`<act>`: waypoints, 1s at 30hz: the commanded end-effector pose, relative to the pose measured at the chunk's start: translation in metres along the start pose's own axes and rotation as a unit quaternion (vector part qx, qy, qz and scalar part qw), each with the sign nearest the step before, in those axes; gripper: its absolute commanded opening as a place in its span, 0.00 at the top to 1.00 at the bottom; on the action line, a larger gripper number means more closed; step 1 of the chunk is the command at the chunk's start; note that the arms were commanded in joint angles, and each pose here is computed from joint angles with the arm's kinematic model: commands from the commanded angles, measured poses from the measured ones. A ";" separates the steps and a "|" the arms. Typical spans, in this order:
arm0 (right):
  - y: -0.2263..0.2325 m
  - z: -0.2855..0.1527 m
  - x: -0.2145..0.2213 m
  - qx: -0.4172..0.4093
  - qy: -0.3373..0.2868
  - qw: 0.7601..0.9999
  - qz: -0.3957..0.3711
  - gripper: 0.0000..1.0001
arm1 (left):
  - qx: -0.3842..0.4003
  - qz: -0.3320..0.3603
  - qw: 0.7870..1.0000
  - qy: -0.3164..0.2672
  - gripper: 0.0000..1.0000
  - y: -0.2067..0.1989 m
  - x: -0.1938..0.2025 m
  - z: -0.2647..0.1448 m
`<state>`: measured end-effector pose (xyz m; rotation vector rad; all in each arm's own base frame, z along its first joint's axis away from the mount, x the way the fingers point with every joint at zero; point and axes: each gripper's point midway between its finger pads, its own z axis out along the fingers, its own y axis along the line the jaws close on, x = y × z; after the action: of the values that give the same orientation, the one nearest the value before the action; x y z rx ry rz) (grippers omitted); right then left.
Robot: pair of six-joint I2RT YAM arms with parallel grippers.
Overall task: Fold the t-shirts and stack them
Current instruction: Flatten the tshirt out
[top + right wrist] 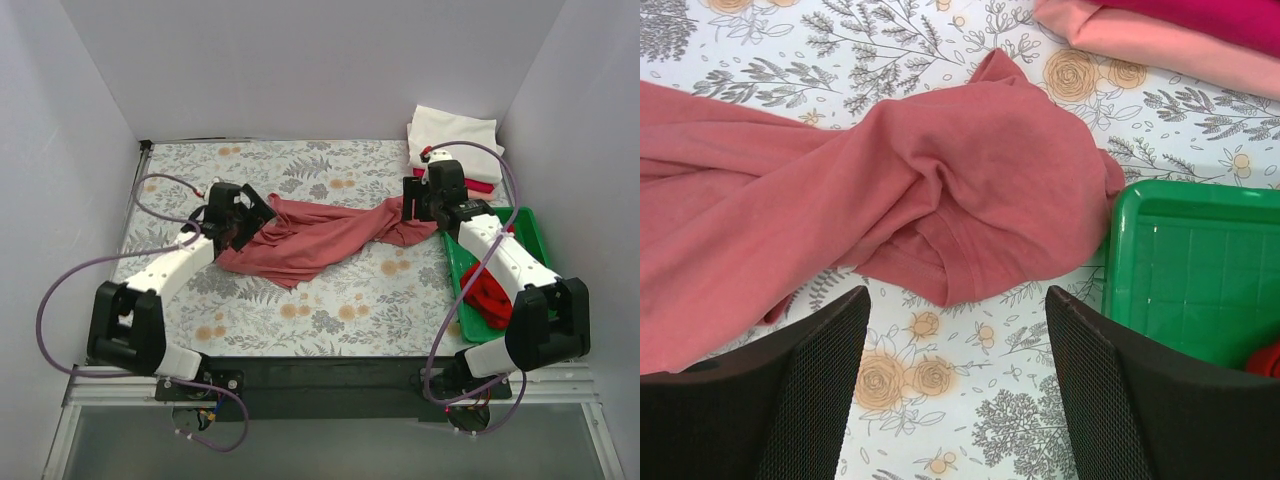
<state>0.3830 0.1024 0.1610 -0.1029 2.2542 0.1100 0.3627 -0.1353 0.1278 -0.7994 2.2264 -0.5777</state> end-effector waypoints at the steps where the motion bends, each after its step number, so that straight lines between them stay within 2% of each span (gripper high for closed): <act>1: -0.003 0.010 -0.013 -0.012 -0.017 1.000 -0.001 0.23 | 0.019 0.033 0.999 0.013 0.08 -0.024 -0.008 0.028; 2: -0.004 0.012 -0.013 -0.011 -0.015 1.000 -0.001 0.23 | 0.031 0.037 0.998 0.033 0.09 -0.031 -0.003 0.033; 3: -0.004 0.015 -0.012 -0.013 -0.011 1.000 -0.001 0.23 | 0.014 0.047 0.998 0.049 0.12 -0.023 0.004 0.051; 5: -0.005 0.020 -0.013 -0.015 -0.008 1.000 -0.003 0.23 | 0.012 0.051 0.998 0.047 0.16 -0.030 -0.002 0.065; 9: -0.005 0.028 -0.014 -0.022 -0.004 1.000 -0.005 0.23 | -0.012 0.068 0.995 0.065 0.34 -0.022 0.004 0.100; 10: -0.006 0.030 -0.015 -0.021 -0.005 1.000 -0.004 0.23 | -0.024 0.072 0.994 0.078 0.47 -0.014 0.011 0.113; 12: -0.007 0.036 -0.018 -0.020 -0.004 1.000 -0.004 0.23 | -0.018 0.075 0.993 0.087 0.60 -0.019 0.012 0.122; 15: -0.007 0.046 -0.020 -0.021 0.002 1.000 0.003 0.22 | -0.019 0.079 0.992 0.093 1.00 -0.021 0.013 0.134; 20: -0.004 0.068 -0.017 -0.027 0.021 0.998 0.044 0.23 | -0.036 0.093 0.993 0.071 1.00 -0.016 0.003 0.137; 28: -0.001 0.107 -0.015 -0.001 0.043 0.989 0.144 0.24 | -0.056 0.091 0.994 -0.022 1.00 -0.016 -0.035 0.102; 30: -0.003 0.124 -0.016 0.012 0.046 0.987 0.156 0.27 | -0.060 0.091 0.993 -0.034 1.00 -0.013 -0.038 0.098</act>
<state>0.4586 0.1121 0.0828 0.1377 2.4187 0.2321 0.4521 -0.1521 0.0434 -0.6548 2.4001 -0.3762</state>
